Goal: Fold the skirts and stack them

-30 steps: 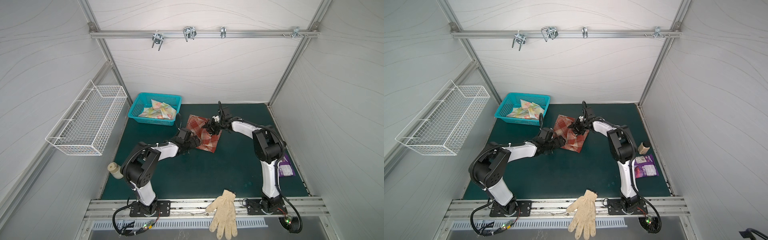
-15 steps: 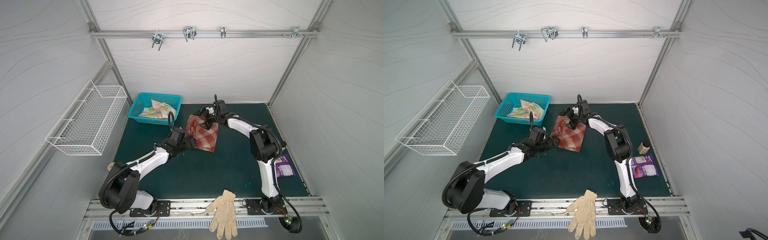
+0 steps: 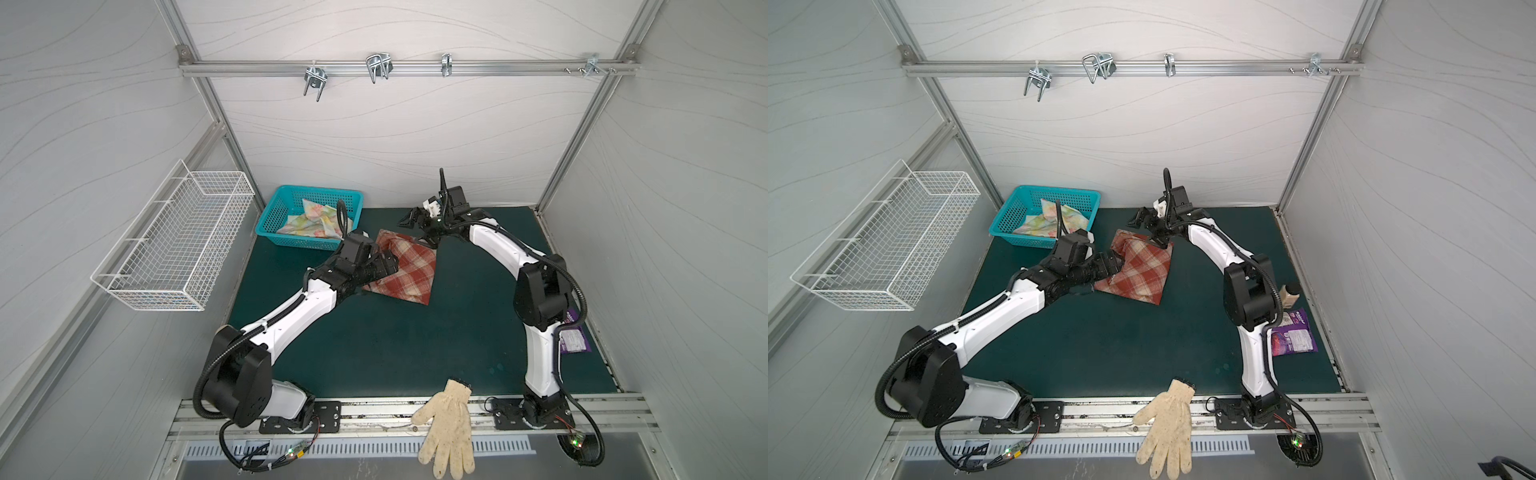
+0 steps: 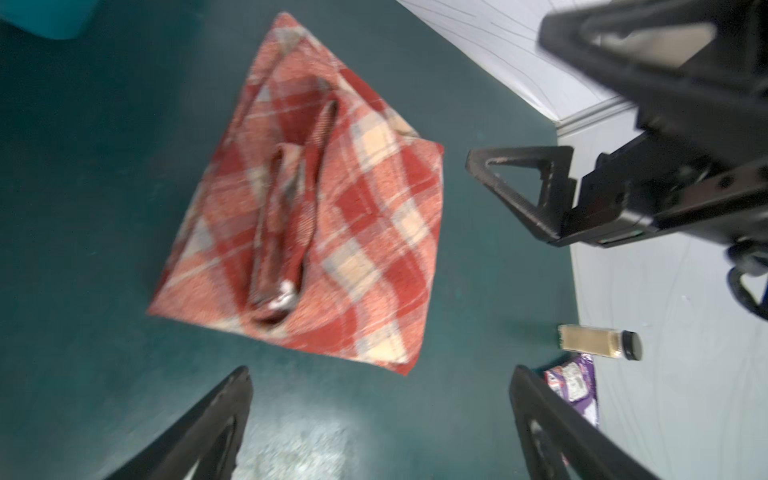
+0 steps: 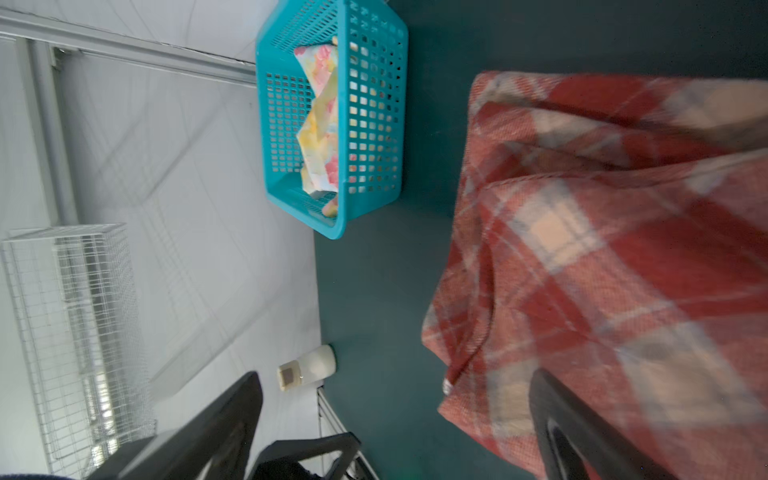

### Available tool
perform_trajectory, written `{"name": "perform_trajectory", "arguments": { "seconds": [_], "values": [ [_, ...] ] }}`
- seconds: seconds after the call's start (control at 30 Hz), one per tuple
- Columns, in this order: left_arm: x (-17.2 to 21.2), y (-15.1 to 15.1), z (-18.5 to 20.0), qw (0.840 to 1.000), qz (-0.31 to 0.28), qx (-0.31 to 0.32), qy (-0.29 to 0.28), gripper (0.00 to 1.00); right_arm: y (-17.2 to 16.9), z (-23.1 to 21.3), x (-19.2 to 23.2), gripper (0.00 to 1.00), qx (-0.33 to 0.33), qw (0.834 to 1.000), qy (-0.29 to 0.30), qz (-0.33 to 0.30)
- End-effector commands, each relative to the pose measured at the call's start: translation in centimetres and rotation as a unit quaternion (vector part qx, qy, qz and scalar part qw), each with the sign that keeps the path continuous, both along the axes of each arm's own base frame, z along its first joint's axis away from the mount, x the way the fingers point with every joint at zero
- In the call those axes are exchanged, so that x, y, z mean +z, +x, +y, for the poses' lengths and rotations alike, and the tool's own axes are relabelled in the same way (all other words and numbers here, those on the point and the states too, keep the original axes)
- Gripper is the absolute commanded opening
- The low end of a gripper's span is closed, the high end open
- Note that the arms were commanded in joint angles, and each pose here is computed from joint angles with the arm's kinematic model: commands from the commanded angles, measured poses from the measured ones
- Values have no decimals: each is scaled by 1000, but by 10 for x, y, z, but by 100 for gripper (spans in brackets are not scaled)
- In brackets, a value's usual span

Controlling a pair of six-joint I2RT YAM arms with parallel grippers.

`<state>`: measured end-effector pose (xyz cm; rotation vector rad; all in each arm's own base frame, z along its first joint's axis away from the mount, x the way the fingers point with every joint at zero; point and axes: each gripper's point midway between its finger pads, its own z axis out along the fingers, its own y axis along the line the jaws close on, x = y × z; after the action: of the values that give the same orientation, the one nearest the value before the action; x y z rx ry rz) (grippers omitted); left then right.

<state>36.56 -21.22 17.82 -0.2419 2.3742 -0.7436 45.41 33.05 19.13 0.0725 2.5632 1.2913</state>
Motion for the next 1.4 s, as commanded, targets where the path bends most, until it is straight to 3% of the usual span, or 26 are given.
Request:
{"name": "perform_trajectory", "arguments": {
  "seconds": [0.0, 0.13, 0.43, 0.87, 1.03, 1.13, 1.2, 1.33, 1.37],
  "values": [
    [1, 14, -19, 999, 11, -19, -32, 97, 1, -32, -19, 99, 10, 998, -57, -1],
    [-20, 28, -25, 999, 29, -20, -10, 95, 9, -47, -33, 99, 10, 997, -81, -1],
    [-61, 45, -19, 996, 64, -25, 58, 90, 13, -51, -56, 99, 18, 997, -74, 16],
    [-102, 40, -17, 985, 118, -68, 105, 78, 7, -47, -64, 99, 25, 997, -60, 28],
    [-107, 38, -18, 984, 122, -77, 107, 62, 5, -47, -65, 99, 26, 997, -59, 30],
    [-110, 35, -19, 983, 129, -82, 106, 40, 4, -46, -66, 99, 27, 998, -56, 31],
    [-112, 33, -18, 982, 134, -82, 106, 18, 4, -45, -67, 99, 28, 998, -54, 33],
    [-116, 31, -15, 981, 144, -79, 106, 0, 2, -43, -69, 99, 30, 998, -52, 34],
    [-116, 31, -13, 981, 145, -77, 106, 0, 2, -42, -69, 99, 31, 998, -51, 33]
  ]
}}
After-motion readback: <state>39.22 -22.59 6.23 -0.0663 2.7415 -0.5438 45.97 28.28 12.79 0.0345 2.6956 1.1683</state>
